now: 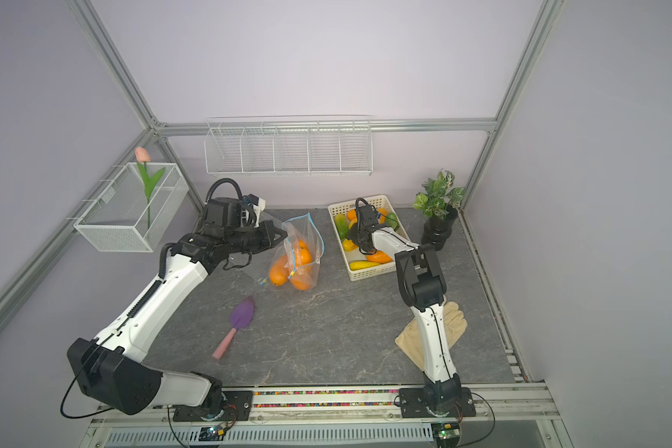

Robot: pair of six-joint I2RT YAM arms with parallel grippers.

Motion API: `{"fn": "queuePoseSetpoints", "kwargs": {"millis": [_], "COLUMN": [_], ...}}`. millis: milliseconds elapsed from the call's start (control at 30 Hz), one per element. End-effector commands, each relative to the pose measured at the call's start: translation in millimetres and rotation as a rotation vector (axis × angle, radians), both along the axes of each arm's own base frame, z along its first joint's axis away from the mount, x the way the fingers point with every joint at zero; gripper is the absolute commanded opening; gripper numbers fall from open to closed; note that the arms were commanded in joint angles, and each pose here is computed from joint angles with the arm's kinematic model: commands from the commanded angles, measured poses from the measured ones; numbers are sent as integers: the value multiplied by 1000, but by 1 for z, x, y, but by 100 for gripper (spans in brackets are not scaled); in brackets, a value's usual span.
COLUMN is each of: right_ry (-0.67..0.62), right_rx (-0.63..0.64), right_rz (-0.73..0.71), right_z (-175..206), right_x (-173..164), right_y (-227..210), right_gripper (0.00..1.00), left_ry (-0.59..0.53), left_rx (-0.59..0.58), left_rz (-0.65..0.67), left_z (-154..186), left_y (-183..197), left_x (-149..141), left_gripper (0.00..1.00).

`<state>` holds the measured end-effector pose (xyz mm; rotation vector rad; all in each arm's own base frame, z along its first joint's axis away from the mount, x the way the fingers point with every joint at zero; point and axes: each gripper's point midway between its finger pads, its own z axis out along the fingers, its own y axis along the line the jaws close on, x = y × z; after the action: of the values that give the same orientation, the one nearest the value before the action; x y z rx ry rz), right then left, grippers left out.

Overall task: Place the mango in a zip-top bag and seal the zipper
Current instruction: Pick up the mango from the basket, then place the mango in the zipper food storage bag.

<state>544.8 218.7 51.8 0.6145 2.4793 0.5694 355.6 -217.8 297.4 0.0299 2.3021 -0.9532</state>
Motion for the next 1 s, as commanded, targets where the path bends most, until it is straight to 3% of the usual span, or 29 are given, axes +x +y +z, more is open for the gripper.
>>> {"fn": "queuePoseSetpoints", "kwargs": {"millis": [0,167,333,433,567,767,867,967], "right_ry": [-152,-350,-678,-847,-948,-878,-859,-864], "right_rx": [12,51,154,172,150,141,116,99], "right_rz": [13,87,242,345,507,572,629,670], "right_z": [74,158,252,287,293,256,242,238], "right_x": [-1,-24,-80,-116,-144,-139,-144,-150], "right_y": [-5,-2,34,64,115,150,162,165], "right_gripper": [34,28,29,31,33,39,51,88], "left_ry": [-27,-38,-39,-36,-30,-37,-50,-48], "left_rx": [-28,-79,-76,-79,-86,-94,-94,-88], "left_rz": [-4,-4,9,13,18,27,34,36], "left_z": [16,29,32,33,33,40,44,43], "left_y": [0,-5,-4,-5,-6,-3,0,2], "left_x": [1,2,7,10,11,8,4,4], "left_gripper": [0,0,0,0,0,0,0,0]}}
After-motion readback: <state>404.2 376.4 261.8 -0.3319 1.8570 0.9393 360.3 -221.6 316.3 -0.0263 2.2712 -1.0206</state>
